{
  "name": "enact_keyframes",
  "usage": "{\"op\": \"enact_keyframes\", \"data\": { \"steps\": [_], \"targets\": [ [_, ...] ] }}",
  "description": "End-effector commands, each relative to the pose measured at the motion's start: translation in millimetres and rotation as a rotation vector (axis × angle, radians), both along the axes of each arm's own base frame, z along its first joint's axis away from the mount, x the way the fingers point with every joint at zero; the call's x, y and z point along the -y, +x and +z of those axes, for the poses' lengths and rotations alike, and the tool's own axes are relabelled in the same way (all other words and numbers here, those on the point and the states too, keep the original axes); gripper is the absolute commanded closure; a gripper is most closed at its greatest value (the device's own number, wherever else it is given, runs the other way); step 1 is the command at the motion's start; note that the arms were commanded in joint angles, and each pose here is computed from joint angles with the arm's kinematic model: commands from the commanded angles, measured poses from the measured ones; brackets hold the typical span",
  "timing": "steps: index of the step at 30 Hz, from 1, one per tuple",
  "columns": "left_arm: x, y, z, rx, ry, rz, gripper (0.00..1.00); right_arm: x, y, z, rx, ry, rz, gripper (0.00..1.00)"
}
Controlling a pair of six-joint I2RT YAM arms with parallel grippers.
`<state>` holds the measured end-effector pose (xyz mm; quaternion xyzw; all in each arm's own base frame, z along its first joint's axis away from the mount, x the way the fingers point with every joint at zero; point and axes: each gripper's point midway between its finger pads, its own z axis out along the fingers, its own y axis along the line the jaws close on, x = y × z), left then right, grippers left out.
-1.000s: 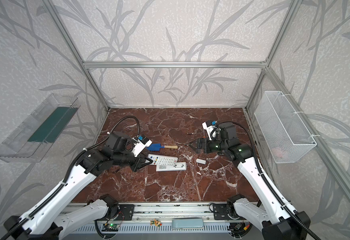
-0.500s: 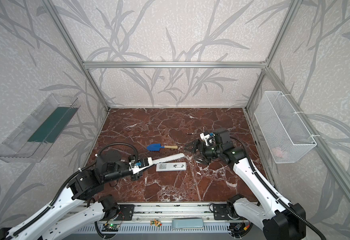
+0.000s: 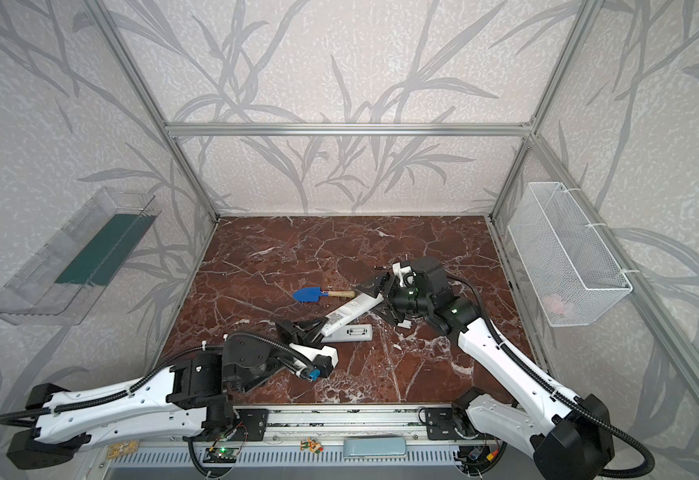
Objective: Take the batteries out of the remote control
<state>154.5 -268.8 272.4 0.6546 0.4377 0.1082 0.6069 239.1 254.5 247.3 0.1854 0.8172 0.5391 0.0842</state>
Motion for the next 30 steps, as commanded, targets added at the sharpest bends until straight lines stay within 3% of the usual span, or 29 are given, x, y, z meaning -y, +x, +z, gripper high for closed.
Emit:
{"op": "enact_keyframes", "data": {
  "steps": [1, 5, 15, 22, 25, 27, 30],
  "targets": [
    [0, 8, 27, 0.145, -0.041, 0.065, 1.00, -2, 10, 15, 0.044, 0.031, -0.042, 0.27],
    [3, 3, 31, 0.153, -0.066, 0.050, 1.00, 0, 14, 11, 0.046, 0.042, -0.074, 0.36],
    [5, 1, 24, 0.156, -0.042, 0.054, 1.00, 8, 15, 6, 0.050, 0.062, -0.135, 0.77],
    [5, 0, 18, 0.128, -0.060, 0.055, 0.97, 21, 19, 3, 0.061, 0.078, -0.227, 0.90],
    [1, -1, 14, 0.074, -0.114, 0.067, 0.64, 30, 22, 1, 0.071, 0.086, -0.283, 0.93],
    [-3, -2, 13, 0.028, -0.165, 0.074, 0.48, 35, 25, 1, 0.080, 0.091, -0.308, 0.94],
    [-10, -4, 9, -0.068, -0.235, 0.093, 0.35, 46, 30, 2, 0.093, 0.097, -0.345, 0.94]
  ]
}}
